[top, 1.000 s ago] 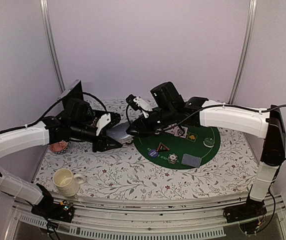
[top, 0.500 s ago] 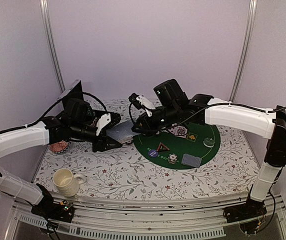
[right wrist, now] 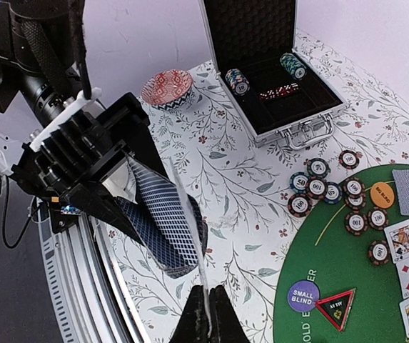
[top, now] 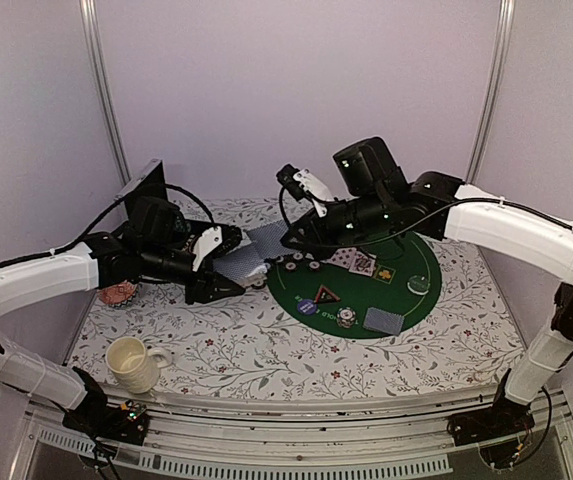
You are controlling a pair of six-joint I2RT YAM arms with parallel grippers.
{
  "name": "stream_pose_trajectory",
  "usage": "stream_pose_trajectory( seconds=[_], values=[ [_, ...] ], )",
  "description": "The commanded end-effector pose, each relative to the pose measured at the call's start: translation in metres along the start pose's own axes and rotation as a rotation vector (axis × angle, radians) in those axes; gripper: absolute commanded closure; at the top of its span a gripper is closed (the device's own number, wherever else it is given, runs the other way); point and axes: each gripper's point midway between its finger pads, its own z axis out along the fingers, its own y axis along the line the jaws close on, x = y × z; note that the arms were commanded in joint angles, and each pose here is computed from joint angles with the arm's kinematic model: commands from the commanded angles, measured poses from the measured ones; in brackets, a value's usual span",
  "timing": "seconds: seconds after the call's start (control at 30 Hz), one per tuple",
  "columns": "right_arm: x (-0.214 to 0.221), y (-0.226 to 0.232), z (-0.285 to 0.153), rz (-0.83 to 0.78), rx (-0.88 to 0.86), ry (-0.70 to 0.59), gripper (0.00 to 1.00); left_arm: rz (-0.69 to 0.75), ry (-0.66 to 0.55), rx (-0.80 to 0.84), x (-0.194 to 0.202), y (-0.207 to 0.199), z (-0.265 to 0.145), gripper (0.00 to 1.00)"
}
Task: Distribute texas hold em gaming equipment
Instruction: Pick up the poker card from the face-down deck piles, then distribute the poker card in the community card area.
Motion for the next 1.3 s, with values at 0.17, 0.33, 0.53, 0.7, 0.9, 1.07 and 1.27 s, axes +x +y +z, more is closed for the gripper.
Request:
stream_pose_trajectory(
  seconds=[0.17,0.33,0.53,0.7,0.9,1.07,1.27],
  values=[
    [0.013,-0.095,-0.103,0.064,0.232,0.016,0.98,0.037,-0.031,0.015,-0.010,-0.007,-0.003,0.62],
    [0.094,-0.197,-0.135,0.177,0.409,0.242,0.98,0.037,-0.035,0.014,-0.011,-0.007,-0.004,0.62],
    [0.170,-0.233,-0.119,0.074,0.349,0.540,0.98,0.038,-0.036,0.012,-0.012,-0.007,-0.005,0.62],
    [0.186,-0.243,-0.101,-0.028,0.242,0.652,0.98,0.039,-0.038,0.013,-0.012,-0.007,-0.005,0.62],
    [0.220,-0.265,-0.083,-0.056,0.181,0.843,0.98,0.038,-0.038,0.013,-0.012,-0.007,-0.005,0.62],
    [0.231,-0.271,-0.062,-0.063,0.107,0.853,0.98,0.038,-0.038,0.018,-0.012,-0.008,-0.005,0.62],
    [0.243,-0.292,-0.046,-0.126,0.113,0.889,0.98,0.036,-0.040,0.020,-0.013,-0.008,-0.004,0.62]
  ],
)
